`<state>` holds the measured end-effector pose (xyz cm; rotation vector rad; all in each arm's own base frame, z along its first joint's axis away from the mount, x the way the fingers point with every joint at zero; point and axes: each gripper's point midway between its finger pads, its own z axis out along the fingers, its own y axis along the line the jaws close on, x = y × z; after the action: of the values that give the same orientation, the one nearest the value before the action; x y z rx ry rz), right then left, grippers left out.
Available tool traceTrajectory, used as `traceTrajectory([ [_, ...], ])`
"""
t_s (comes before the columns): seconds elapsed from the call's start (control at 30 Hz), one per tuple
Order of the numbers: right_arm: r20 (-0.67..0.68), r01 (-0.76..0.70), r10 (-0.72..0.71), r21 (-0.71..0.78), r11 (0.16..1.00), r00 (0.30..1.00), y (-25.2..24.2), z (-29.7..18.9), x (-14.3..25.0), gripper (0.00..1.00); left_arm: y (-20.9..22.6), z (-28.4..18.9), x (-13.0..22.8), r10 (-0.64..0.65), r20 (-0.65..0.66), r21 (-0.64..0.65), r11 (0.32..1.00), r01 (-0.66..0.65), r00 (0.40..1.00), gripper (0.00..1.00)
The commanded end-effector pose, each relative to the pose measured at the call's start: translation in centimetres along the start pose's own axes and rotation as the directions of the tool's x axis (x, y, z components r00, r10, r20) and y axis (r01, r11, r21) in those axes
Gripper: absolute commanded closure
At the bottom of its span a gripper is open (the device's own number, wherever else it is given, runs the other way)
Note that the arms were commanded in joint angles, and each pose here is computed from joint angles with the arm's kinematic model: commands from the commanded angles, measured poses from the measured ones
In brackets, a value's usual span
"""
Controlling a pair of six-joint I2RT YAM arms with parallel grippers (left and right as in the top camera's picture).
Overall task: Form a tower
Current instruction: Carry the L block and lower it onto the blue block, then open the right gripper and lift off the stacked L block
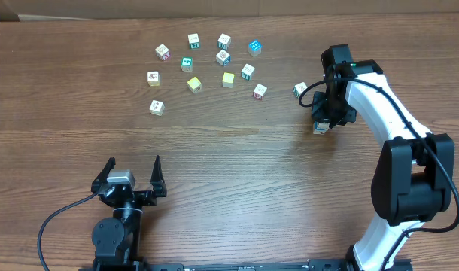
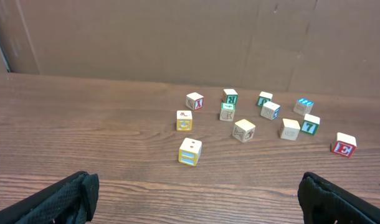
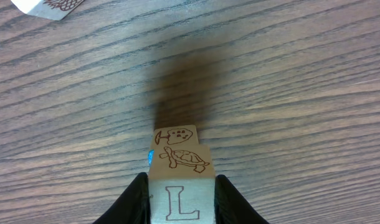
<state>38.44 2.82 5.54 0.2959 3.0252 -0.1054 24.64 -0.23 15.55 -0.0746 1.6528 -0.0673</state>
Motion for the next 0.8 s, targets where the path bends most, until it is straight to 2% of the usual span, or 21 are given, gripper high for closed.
traceTrajectory([
  [0.0, -0.011, 0.021, -0.021, -0.004, 1.000, 1.000, -0.1, 0.2, 0.2, 0.74, -0.1, 0.0, -0.1, 0.029, 0.007, 0.005, 1.000, -0.029, 1.000, 0.00],
  [0.37, -0.011, 0.031, -0.031, -0.006, 0.999, 0.999, 0.0, 0.2, 0.2, 0.74, -0.1, 0.0, 0.0, 0.029, 0.007, 0.005, 1.000, -0.029, 1.000, 0.00],
  [0.53, -0.021, 0.078, -0.080, -0.073, 0.994, 0.997, 1.1, 0.1, 0.4, 0.73, -0.1, 0.0, 0.0, 0.029, 0.007, 0.005, 1.000, -0.029, 1.000, 0.00],
  [0.77, -0.030, 0.079, -0.081, -0.072, 0.994, 0.996, 1.0, 0.1, 0.6, 0.73, -0.1, 0.0, 0.0, 0.029, 0.007, 0.005, 1.000, -0.029, 1.000, 0.01],
])
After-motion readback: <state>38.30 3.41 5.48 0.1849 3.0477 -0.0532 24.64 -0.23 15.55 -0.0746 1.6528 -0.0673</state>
